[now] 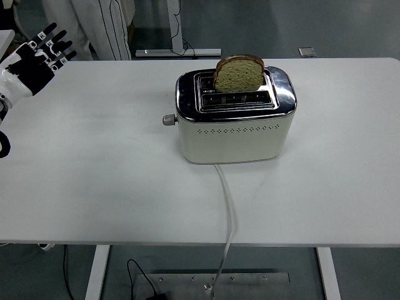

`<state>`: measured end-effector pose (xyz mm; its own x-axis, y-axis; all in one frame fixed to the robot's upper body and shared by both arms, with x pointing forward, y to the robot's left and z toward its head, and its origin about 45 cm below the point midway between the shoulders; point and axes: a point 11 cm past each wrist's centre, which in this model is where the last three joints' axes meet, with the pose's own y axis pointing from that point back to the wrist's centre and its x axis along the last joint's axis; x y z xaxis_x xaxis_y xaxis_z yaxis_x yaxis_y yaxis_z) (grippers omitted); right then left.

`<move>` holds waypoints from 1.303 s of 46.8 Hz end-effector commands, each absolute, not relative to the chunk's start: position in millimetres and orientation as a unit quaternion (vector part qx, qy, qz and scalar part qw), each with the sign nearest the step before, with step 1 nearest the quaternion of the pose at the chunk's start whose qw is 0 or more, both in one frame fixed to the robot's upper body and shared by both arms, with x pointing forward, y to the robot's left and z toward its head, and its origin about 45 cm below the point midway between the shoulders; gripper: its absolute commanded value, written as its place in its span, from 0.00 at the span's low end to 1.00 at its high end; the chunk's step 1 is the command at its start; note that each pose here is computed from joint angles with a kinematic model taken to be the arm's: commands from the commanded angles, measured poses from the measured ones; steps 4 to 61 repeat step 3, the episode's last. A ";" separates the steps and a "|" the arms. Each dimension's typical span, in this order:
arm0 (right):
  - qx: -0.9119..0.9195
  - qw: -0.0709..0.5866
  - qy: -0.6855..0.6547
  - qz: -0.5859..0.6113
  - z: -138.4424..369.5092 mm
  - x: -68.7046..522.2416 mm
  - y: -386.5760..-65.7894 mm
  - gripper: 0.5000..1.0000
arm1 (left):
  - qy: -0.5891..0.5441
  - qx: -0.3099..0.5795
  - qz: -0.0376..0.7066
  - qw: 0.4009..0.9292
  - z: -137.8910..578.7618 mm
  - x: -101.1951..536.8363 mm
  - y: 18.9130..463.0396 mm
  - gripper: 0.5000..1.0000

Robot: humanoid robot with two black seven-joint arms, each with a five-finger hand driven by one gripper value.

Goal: Press down toaster

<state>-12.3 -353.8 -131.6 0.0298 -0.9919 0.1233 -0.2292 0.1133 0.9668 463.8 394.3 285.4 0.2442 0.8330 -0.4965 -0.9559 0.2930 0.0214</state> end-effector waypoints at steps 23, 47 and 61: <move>0.534 0.479 -0.571 -0.399 -131.7 -13.6 -353.0 1.00 | 0.212 -0.145 0.578 0.775 286.0 464.0 394.8 1.00; 0.534 0.479 -0.571 -0.399 -131.7 -13.6 -353.0 1.00 | 0.212 -0.145 0.578 0.775 286.0 464.0 394.8 1.00; 0.534 0.479 -0.571 -0.399 -131.7 -13.6 -353.0 1.00 | 0.212 -0.145 0.578 0.775 286.0 464.0 394.8 1.00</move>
